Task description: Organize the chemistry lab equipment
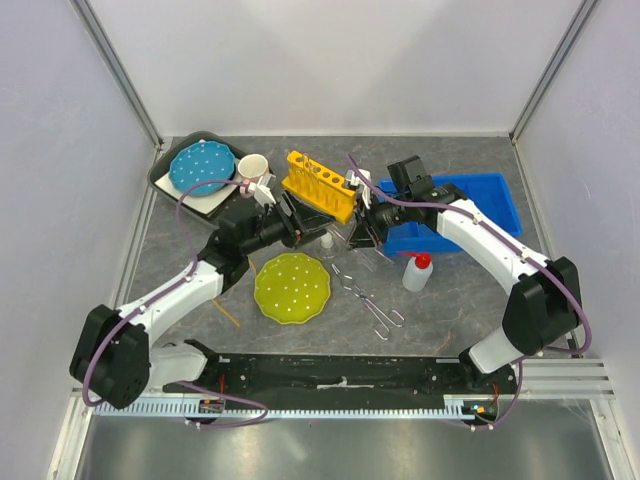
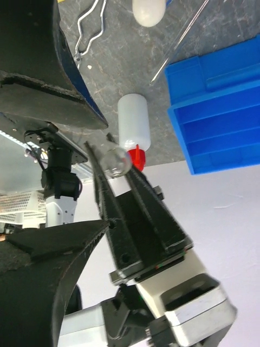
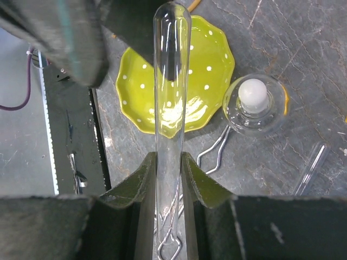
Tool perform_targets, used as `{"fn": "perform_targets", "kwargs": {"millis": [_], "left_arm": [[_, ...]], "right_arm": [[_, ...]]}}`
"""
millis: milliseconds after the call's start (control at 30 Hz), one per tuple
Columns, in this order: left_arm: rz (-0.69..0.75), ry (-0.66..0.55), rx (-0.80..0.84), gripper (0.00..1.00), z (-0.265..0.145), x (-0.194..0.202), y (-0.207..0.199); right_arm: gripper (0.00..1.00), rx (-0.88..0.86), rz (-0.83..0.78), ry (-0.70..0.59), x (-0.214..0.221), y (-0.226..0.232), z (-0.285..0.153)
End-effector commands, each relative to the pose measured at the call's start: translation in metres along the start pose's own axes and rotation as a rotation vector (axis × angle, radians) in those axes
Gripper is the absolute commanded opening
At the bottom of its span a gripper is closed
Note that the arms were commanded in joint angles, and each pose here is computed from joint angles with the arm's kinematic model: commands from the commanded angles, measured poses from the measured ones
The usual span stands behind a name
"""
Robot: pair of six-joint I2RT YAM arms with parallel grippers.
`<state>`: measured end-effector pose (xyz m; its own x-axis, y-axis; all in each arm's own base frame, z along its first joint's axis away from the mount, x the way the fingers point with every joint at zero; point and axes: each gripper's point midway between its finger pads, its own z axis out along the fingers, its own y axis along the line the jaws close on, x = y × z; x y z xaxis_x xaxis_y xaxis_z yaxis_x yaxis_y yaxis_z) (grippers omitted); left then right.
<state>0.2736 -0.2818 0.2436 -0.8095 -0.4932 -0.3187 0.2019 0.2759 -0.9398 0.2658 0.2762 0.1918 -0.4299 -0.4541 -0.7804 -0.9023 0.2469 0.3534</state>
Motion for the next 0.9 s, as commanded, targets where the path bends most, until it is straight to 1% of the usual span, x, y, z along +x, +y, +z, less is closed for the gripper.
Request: {"fn": "perform_targets", "kwargs": {"millis": [0,33,67,400,567,600,667,767,867], "left_arm": [[0.064,-0.051,-0.034,0.73,0.013,-0.016,-0.011],[0.079,-0.042,-0.068,0.73,0.015,-0.015,-0.005],[0.096,-0.047,-0.069,0.71,0.018,-0.016,-0.010],[0.249,0.038,-0.185,0.51,0.028,-0.004,0.000],[0.312,0.061,-0.233,0.47,0.024,-0.002,0.004],[0.331,0.073,-0.244,0.43,0.023,-0.001,0.006],[0.353,0.082,-0.239,0.41,0.022,-0.002,0.002],[0.385,0.101,-0.237,0.34,0.022,-0.001,0.000],[0.412,0.121,-0.227,0.22,0.022,0.000,-0.003]], "right_arm": [[0.23,-0.057,-0.082,-0.066,-0.015,0.017,-0.007],[0.23,-0.064,-0.081,-0.067,-0.014,0.018,-0.006],[0.23,-0.065,-0.080,-0.067,-0.014,0.018,-0.006],[0.23,-0.064,-0.084,-0.066,-0.012,0.018,-0.006],[0.23,-0.056,-0.086,-0.061,-0.010,0.016,-0.005],[0.23,-0.054,-0.086,-0.061,-0.010,0.016,-0.006],[0.23,-0.055,-0.087,-0.060,-0.010,0.016,-0.005],[0.23,-0.050,-0.090,-0.057,-0.009,0.015,-0.005],[0.23,-0.044,-0.090,-0.055,-0.007,0.014,-0.006]]}}
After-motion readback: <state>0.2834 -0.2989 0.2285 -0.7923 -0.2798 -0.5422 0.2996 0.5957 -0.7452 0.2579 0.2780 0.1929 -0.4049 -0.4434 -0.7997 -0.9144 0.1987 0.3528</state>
